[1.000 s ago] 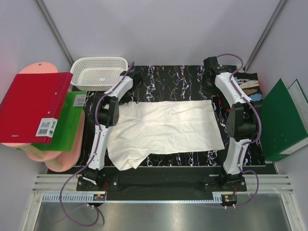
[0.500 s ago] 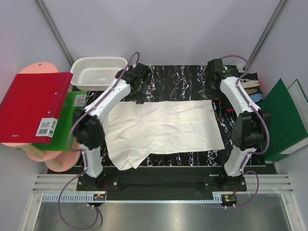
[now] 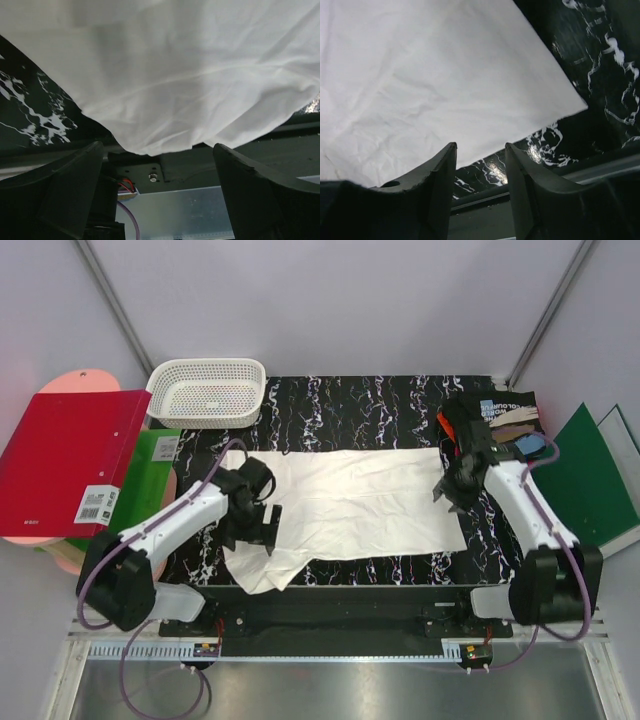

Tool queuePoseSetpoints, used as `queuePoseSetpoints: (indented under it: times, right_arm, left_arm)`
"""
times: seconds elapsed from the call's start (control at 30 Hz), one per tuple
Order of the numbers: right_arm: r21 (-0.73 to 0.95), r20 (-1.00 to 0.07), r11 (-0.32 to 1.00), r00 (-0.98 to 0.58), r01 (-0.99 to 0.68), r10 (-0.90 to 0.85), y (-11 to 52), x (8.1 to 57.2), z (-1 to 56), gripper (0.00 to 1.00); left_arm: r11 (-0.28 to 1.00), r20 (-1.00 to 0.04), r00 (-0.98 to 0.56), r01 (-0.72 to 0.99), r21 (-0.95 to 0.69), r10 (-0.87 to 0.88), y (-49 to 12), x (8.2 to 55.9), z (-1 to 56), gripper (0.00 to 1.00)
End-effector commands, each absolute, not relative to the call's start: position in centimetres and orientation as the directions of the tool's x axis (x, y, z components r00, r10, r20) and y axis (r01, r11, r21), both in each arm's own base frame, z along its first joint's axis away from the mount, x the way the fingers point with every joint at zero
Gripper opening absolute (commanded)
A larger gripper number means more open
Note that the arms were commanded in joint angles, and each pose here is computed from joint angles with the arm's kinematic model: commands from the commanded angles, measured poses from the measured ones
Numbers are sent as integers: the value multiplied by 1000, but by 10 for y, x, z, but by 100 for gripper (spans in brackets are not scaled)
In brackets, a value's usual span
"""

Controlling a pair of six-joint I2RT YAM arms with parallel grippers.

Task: Fold and stack the t-shirts
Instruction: Grap the side of the flattened tshirt closest away from the robot with both arms

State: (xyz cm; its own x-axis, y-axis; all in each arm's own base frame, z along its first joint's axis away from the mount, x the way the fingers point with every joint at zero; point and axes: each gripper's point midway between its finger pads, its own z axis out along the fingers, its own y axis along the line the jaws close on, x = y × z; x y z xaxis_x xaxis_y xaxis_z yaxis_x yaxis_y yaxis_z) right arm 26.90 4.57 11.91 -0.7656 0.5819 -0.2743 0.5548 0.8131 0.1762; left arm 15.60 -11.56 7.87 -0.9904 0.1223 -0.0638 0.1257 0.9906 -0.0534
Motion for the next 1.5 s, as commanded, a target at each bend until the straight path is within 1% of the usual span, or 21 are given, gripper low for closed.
queuePoseSetpoints:
  times: [0.0,0.03,0.07,0.13,0.17,0.2,0.33,0.37,0.4,0.53,0.63,0.73,0.83,0.9,0.97,1.0,1.1,1.2,1.47]
  right_arm:
    - [309,-68,578,-589,755,806,52,223,107,48]
    - [333,-60,542,-556,772,829,48,218,109,48]
    - [325,-21,518,-542,791,840,50,207,100,48]
    - [333,8,481,-512,811,859,49,196,97,48]
    - [316,59,453,-493,834,868,53,185,89,47]
    - [315,72,441,-484,841,872,54,180,86,47]
    - [310,82,392,-436,866,896,45,167,76,45]
    - [291,86,378,-417,879,905,43,162,71,44]
    - [278,90,369,-407,887,909,42,160,67,43]
    - [219,146,291,-326,931,934,48,142,47,42]
    - [212,139,249,-282,945,949,46,144,42,43]
    - [211,108,200,-226,957,968,40,148,38,43]
    - [222,82,198,-220,955,972,35,156,37,44]
    - [226,86,198,-222,954,971,35,160,37,45]
    - [240,101,194,-223,951,970,37,164,39,45]
    - [247,105,191,-222,950,969,38,166,39,45]
    - [262,104,184,-217,947,970,37,173,40,45]
    - [270,115,176,-213,947,970,38,178,38,46]
    - [283,143,167,-213,945,966,39,199,37,46]
  left_arm:
    - [973,-104,-995,33,-228,10,-139,144,92,99]
    - [973,-98,-995,9,-231,-14,-139,142,92,99]
    - [973,-93,-995,-10,-230,-32,-138,138,90,99]
    - [966,-97,-992,-59,-252,-86,-139,135,94,99]
    - [962,-86,-990,-86,-261,-112,-139,131,93,99]
    - [951,-85,-987,-103,-290,-133,-142,128,95,99]
    - [905,-49,-967,-217,-365,-252,-149,117,90,99]
    - [895,-35,-964,-230,-381,-263,-151,113,85,99]
    - [887,-44,-961,-234,-398,-273,-151,112,86,99]
    - [873,-13,-946,-292,-391,-323,-145,98,74,99]
    - [865,-20,-942,-298,-404,-334,-145,97,74,99]
    - [866,-34,-939,-302,-399,-343,-142,96,72,99]
    - [874,-29,-939,-306,-377,-342,-138,93,64,99]
    - [890,-26,-944,-300,-343,-328,-133,91,57,99]
    - [904,10,-951,-295,-309,-308,-131,86,51,99]
    - [913,10,-958,-277,-298,-287,-130,86,51,99]
    - [933,-34,-966,-240,-270,-258,-127,93,64,99]
    - [948,-48,-969,-228,-220,-244,-118,94,72,99]
    - [945,53,-967,-255,-202,-250,-115,68,43,99]
